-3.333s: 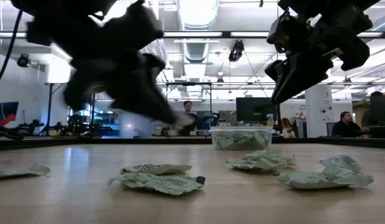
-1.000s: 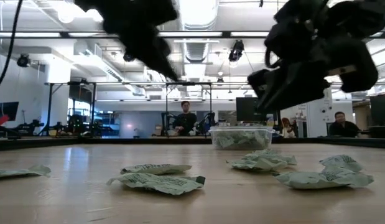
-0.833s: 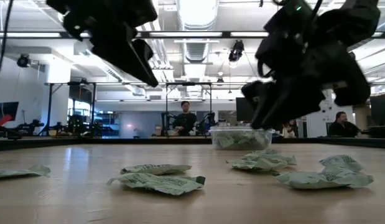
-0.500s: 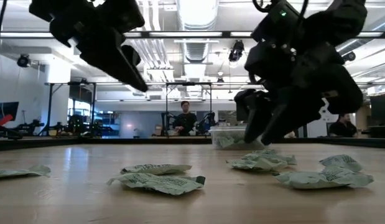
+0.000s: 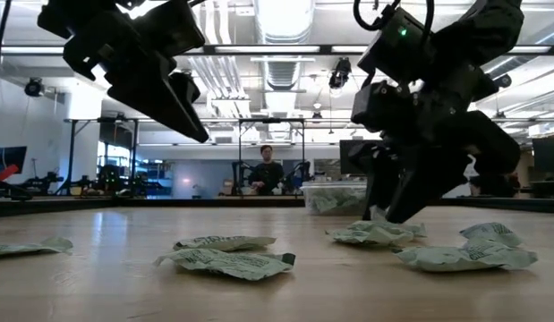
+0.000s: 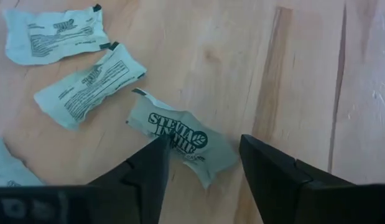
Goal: Pick and place Stevia / Truvia into bins
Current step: Put the stevia packet into the transparent bin
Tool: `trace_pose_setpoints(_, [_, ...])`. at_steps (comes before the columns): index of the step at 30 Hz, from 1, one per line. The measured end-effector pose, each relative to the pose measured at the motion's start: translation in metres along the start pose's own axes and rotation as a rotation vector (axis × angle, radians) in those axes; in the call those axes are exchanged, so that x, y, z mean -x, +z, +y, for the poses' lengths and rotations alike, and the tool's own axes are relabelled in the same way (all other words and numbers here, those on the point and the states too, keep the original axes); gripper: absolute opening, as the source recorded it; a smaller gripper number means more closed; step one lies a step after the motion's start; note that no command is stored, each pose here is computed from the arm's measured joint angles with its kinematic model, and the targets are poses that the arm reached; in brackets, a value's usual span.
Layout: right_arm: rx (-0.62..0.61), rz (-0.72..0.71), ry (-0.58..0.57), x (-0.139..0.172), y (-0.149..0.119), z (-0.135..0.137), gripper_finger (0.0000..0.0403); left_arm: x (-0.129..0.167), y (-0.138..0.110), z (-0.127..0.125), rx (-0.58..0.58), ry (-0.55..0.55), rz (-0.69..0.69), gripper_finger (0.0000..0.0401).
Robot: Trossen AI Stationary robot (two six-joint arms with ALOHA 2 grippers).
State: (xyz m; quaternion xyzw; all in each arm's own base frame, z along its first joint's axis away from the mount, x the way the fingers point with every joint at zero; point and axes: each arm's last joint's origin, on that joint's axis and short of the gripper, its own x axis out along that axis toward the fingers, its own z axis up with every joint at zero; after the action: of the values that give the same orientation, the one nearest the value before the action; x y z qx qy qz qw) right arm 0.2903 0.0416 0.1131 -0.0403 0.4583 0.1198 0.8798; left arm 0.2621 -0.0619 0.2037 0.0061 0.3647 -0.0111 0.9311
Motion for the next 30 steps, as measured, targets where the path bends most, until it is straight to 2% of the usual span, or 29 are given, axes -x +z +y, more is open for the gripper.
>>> trace_pose_setpoints(6, [-0.015, 0.007, -0.020, -0.001, 0.000, 0.000, 0.0159, 0.000, 0.000, 0.000, 0.001, 0.000, -0.004, 0.0176])
trace_pose_setpoints(16, [-0.014, 0.012, -0.025, 0.005, 0.000, 0.000, 0.0069, -0.002, -0.005, 0.001, -0.011, 0.008, 0.010, 0.0176])
trace_pose_setpoints(25, [0.006, -0.049, -0.030, 0.020, 0.008, 0.001, 0.0016, -0.002, -0.006, 0.001, -0.038, 0.009, 0.010, 0.0176])
trace_pose_setpoints(27, [0.017, -0.070, -0.054, 0.026, 0.011, 0.000, 0.0011, -0.002, -0.006, 0.001, -0.038, 0.009, 0.011, 0.0176])
trace_pose_setpoints(30, [0.023, -0.088, -0.160, 0.036, 0.015, -0.002, 0.0010, -0.002, -0.006, 0.001, -0.039, 0.009, 0.011, 0.0176])
